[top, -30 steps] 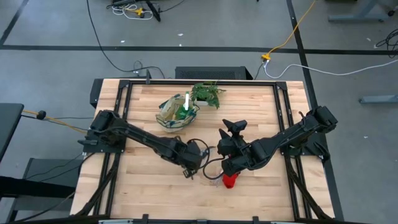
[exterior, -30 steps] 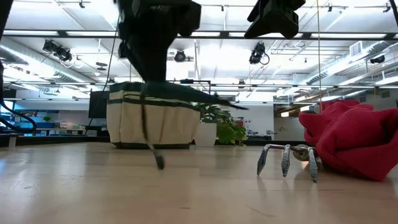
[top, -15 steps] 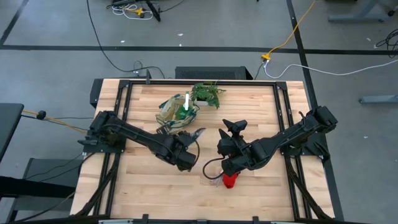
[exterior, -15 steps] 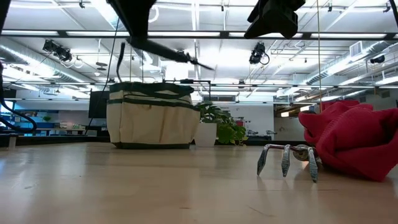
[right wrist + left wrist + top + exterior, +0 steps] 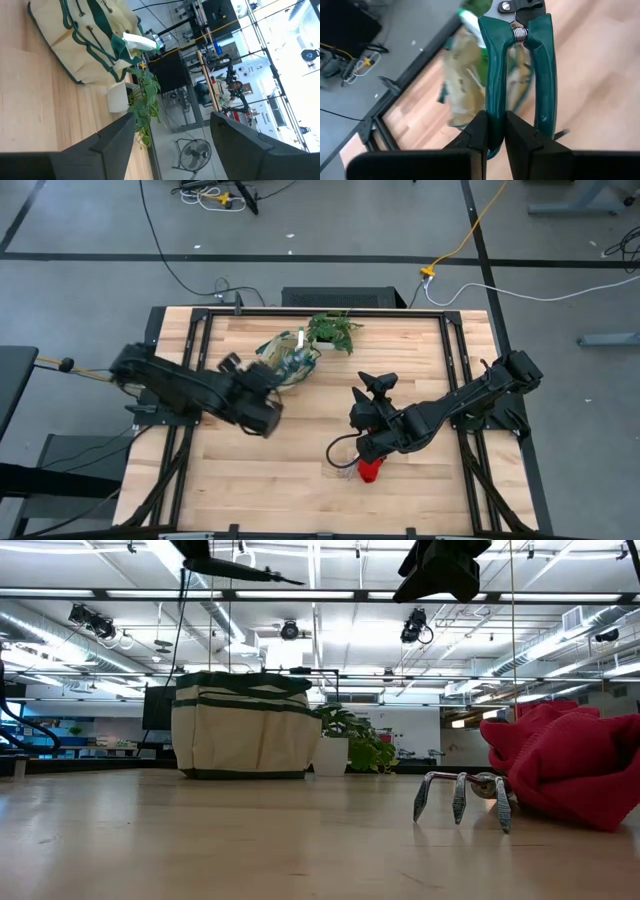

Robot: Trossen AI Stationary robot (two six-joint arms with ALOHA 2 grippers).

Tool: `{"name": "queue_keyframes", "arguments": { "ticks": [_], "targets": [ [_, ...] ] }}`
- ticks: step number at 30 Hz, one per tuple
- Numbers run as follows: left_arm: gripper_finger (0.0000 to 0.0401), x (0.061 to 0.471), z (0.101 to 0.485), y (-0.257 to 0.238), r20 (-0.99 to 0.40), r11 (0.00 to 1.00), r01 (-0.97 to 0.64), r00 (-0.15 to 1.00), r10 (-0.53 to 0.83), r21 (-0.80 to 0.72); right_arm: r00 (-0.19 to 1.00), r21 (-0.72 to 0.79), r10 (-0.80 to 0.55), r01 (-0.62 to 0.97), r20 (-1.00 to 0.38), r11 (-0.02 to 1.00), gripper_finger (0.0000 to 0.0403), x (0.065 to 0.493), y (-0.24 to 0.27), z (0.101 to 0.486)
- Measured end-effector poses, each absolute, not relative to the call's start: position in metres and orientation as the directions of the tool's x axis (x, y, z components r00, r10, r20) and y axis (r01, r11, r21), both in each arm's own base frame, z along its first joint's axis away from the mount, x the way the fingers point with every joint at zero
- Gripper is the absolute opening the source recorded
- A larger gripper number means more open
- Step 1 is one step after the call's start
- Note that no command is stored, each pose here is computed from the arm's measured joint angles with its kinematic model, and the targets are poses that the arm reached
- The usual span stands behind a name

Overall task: Pick & Place Garden tools in Gardening bag
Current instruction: Put the green shear scissors into the gardening bag

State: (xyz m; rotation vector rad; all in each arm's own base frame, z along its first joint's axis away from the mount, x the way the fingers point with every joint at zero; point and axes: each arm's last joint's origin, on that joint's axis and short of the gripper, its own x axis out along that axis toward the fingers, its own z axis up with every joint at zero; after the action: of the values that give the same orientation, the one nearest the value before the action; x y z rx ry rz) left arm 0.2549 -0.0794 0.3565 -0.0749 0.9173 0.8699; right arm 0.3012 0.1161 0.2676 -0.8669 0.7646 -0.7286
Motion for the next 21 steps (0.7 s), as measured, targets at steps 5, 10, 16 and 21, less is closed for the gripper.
{"name": "queue_keyframes", "arguments": {
  "ticks": [5,10,16,21],
  "targets": [
    [0.0048,0.221,0.347,-0.065,-0.681,0.619,-0.742,0.316,0.660,0.256,0.524,-0.857,-0.805,0.243,-0.278,0.454,0.0261,0.302,0.116,0.268],
    [0.0048,0.199,0.329,-0.056,-0.653,0.620,-0.772,0.398,0.644,0.141,0.525,-0.855,-0.805,0.248,-0.276,0.455,0.0261,0.302,0.116,0.268],
    [0.0048,0.179,0.307,-0.045,-0.543,0.590,-0.805,0.470,0.696,0.059,0.527,-0.852,-0.805,0.255,-0.273,0.457,0.0261,0.302,0.116,0.268],
    [0.0048,0.175,0.286,-0.042,-0.488,0.609,-0.793,0.533,0.691,-0.005,0.528,-0.851,-0.804,0.258,-0.273,0.458,0.0261,0.303,0.116,0.268]
  ]
}}
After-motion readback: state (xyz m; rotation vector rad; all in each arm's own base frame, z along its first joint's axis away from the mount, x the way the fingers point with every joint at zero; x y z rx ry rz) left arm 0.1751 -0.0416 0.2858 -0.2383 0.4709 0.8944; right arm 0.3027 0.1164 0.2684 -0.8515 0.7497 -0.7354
